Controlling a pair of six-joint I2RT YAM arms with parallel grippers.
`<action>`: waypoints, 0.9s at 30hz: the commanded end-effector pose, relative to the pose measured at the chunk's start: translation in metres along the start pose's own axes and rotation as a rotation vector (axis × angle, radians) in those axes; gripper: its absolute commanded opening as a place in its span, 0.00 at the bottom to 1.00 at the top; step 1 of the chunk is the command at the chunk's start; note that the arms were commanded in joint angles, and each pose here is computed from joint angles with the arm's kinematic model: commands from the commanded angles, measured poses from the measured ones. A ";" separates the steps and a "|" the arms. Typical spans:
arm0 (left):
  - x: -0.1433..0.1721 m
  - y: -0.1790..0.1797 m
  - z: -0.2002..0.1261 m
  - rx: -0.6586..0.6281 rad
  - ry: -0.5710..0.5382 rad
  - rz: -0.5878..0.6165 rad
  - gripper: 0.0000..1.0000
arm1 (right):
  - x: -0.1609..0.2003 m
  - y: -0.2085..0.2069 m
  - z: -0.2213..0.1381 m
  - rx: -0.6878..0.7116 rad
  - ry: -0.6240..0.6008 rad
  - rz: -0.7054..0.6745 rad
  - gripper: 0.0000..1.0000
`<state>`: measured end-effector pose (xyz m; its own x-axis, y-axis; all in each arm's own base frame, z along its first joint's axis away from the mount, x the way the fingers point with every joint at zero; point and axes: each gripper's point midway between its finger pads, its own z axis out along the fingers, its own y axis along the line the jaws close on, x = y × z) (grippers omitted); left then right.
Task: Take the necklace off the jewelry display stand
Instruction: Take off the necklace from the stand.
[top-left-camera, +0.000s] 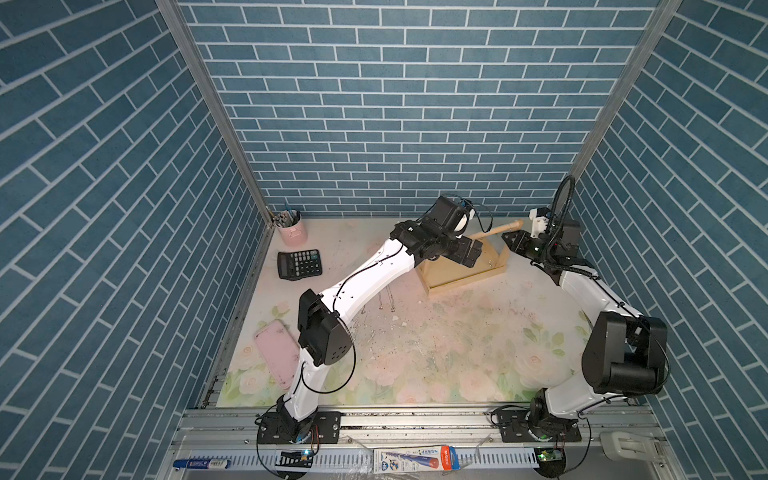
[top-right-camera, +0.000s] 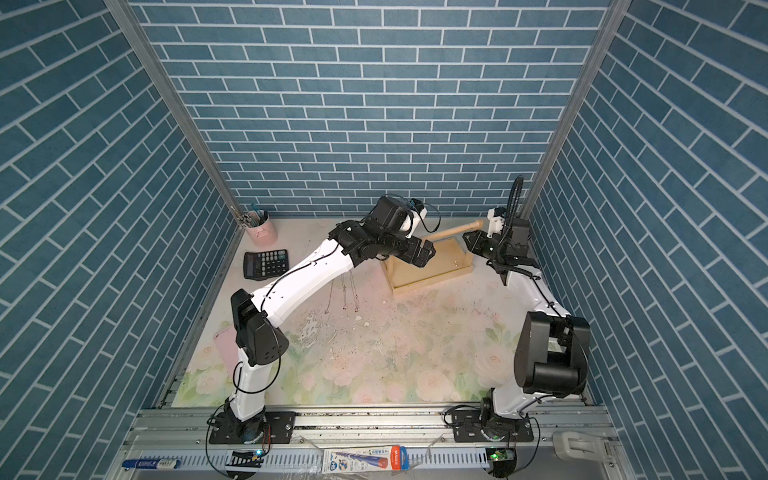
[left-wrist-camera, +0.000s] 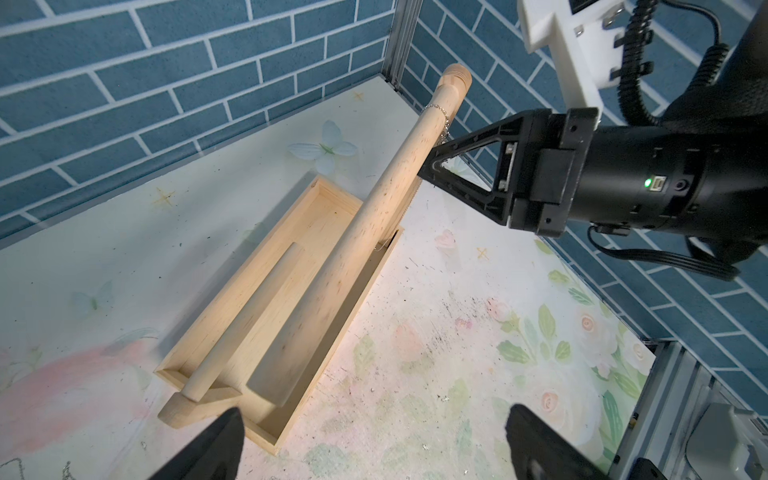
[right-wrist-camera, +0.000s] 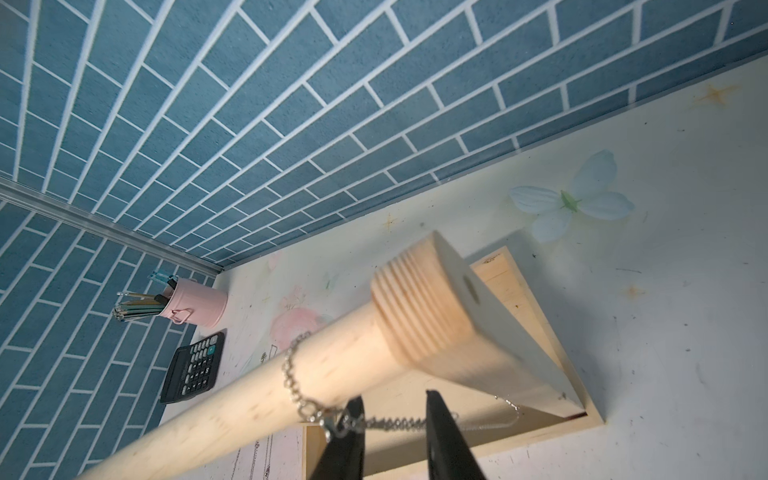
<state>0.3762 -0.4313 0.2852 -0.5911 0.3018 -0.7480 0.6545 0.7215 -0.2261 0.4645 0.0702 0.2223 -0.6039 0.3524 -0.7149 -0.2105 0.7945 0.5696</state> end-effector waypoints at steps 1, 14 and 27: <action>-0.010 0.000 -0.016 0.019 -0.034 -0.022 0.99 | -0.017 0.007 0.000 0.003 -0.049 -0.065 0.18; -0.007 0.007 -0.014 0.023 -0.031 -0.066 0.99 | -0.015 0.017 -0.004 0.004 -0.049 -0.102 0.00; -0.006 0.020 -0.023 0.036 -0.047 -0.139 0.99 | -0.005 0.045 -0.008 -0.014 -0.027 -0.147 0.00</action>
<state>0.3819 -0.4099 0.2846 -0.6584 0.2104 -0.7227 0.5911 0.7389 -0.3234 0.4569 0.0944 0.2292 -0.5937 0.2840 -0.7529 -0.2553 0.8209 0.5109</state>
